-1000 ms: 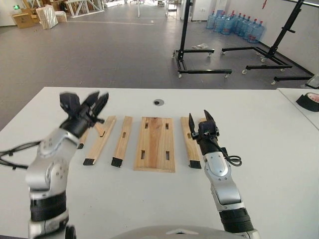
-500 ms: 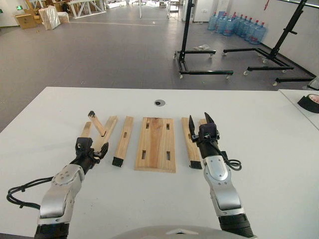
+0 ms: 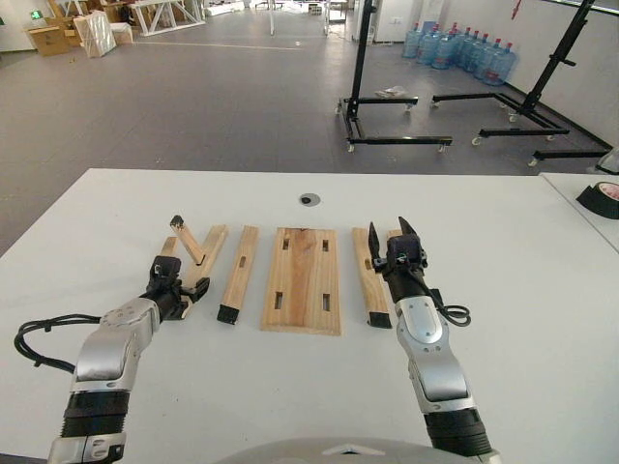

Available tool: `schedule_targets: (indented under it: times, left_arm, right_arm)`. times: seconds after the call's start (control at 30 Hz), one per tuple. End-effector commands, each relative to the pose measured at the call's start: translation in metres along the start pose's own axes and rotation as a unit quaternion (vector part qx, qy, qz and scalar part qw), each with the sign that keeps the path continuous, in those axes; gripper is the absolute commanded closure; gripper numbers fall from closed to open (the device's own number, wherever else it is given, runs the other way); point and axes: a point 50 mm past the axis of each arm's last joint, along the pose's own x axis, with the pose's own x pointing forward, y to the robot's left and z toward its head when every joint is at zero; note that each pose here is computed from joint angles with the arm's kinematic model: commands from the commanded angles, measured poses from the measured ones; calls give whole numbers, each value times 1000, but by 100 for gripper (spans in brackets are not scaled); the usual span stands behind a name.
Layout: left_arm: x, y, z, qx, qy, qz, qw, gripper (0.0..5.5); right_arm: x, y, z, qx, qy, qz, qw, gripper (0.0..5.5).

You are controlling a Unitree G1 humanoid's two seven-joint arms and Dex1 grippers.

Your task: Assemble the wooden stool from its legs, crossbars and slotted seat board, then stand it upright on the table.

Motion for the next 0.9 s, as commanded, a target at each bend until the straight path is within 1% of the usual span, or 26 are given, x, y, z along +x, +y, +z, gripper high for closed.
schedule_targets:
  times: [0.03, 0.2, 0.23, 0.27, 0.33, 0.4, 0.47, 0.6, 0.7, 0.77, 0.8, 0.83, 0.87, 0.9]
  left_arm:
    - [0, -4, -18, 10, 32, -11, 999, 158]
    - [-1, -7, -23, 13, 21, -15, 1000, 233]
    - [-1, -7, -24, 12, 19, -13, 1000, 238]
    - [-1, -7, -25, 11, 18, -11, 1000, 259]
    - [-1, -7, -26, 9, 16, -6, 1000, 280]
    - [-1, -6, -25, 8, 9, -1, 1000, 317]
    - [0, -6, -20, 8, -8, 1, 1000, 341]
    - [0, -7, -8, 5, -54, 4, 999, 347]
    - [-1, -8, -3, 53, -73, 4, 996, 347]
    - [-4, -8, 9, 65, -118, -3, 991, 347]
    - [-6, -8, 23, 57, -163, -18, 985, 347]
    - [-11, -9, 41, 26, -217, -57, 974, 347]
    - [-16, -9, 52, -14, -249, -106, 963, 347]
    - [-23, -10, 62, -62, -275, -169, 944, 347]
  right_arm:
    - [2, 0, 3, 5, -3, 1, 1000, 282]
    - [2, 1, 4, 7, -3, 2, 1000, 282]
    - [3, 1, 4, 7, -3, 3, 1000, 282]
    - [3, 1, 3, 7, -3, 3, 1000, 282]
    - [2, 1, 3, 6, -3, 4, 1000, 282]
    - [2, 2, 3, 6, -3, 4, 1000, 282]
    - [2, 2, 3, 6, -3, 4, 1000, 282]
    - [3, 3, 4, 6, -4, 3, 1000, 282]
    - [3, 3, 4, 5, -5, 4, 1000, 282]
    - [4, 2, 5, 8, -9, 6, 1000, 282]
    - [6, 1, 7, 18, -13, 12, 1000, 282]
    - [9, -3, 12, 51, -20, 20, 998, 282]
    - [12, -6, 16, 95, -23, 26, 995, 282]
    - [15, -9, 19, 162, -17, 48, 985, 282]
